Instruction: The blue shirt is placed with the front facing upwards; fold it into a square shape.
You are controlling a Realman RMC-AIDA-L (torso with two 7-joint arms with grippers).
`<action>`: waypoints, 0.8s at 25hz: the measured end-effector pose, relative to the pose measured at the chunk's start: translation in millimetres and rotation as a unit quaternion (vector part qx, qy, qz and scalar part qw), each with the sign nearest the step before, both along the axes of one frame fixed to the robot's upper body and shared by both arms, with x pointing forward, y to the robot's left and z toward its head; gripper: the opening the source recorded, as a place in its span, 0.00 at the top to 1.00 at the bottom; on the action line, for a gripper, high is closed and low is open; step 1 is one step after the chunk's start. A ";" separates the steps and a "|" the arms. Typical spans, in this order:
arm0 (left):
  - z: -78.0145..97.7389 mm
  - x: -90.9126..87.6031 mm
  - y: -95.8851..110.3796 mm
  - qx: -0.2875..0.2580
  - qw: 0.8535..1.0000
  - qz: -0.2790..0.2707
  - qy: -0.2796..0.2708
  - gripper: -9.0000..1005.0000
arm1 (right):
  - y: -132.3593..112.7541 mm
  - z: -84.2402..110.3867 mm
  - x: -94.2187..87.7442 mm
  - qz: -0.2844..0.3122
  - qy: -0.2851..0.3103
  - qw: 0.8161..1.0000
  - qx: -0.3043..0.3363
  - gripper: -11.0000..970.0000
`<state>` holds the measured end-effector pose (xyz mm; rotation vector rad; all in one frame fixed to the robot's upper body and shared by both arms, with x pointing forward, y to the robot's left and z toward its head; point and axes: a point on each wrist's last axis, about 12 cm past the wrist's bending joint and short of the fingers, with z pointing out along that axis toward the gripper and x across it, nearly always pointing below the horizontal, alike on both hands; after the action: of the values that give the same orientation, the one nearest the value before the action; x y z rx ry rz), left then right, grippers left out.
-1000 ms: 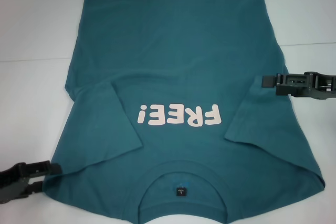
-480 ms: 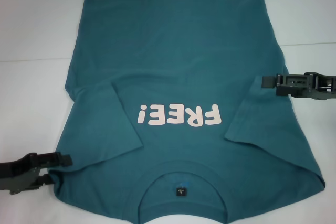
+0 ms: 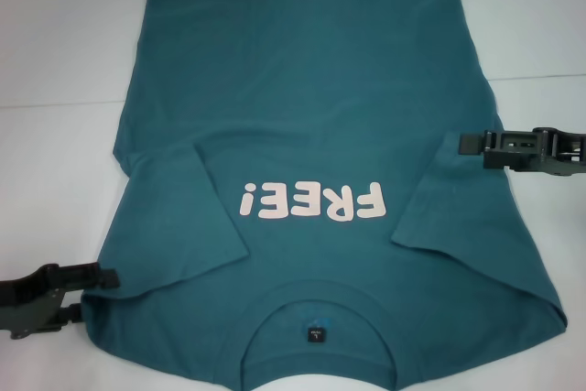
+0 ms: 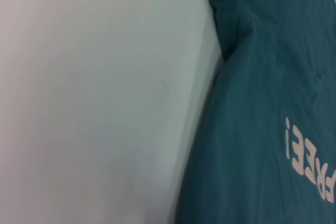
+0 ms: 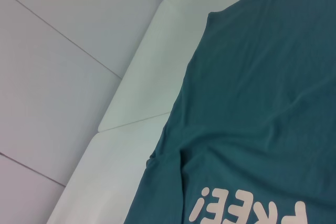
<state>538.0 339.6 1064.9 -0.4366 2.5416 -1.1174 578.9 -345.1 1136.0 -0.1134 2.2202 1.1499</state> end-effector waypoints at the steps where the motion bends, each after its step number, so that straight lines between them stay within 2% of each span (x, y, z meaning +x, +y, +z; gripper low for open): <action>1: -0.2 -0.3 0.5 0.001 1.000 0.001 0.001 0.24 | -0.2 0.0 -0.1 0.000 0.000 1.000 0.000 0.03; 14: 0.7 0.1 1.9 0.006 1.000 0.003 0.005 0.24 | -0.7 -0.2 -0.4 -0.001 0.000 1.000 0.000 0.03; 20: 3.6 3.6 -1.1 0.023 1.000 -0.013 0.012 0.34 | -2.3 0.7 -0.3 -0.004 -0.001 1.000 0.001 0.03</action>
<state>541.6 338.5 1068.5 -0.4082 2.5950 -1.0663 578.6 -347.4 1136.7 -0.1055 2.2154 1.1480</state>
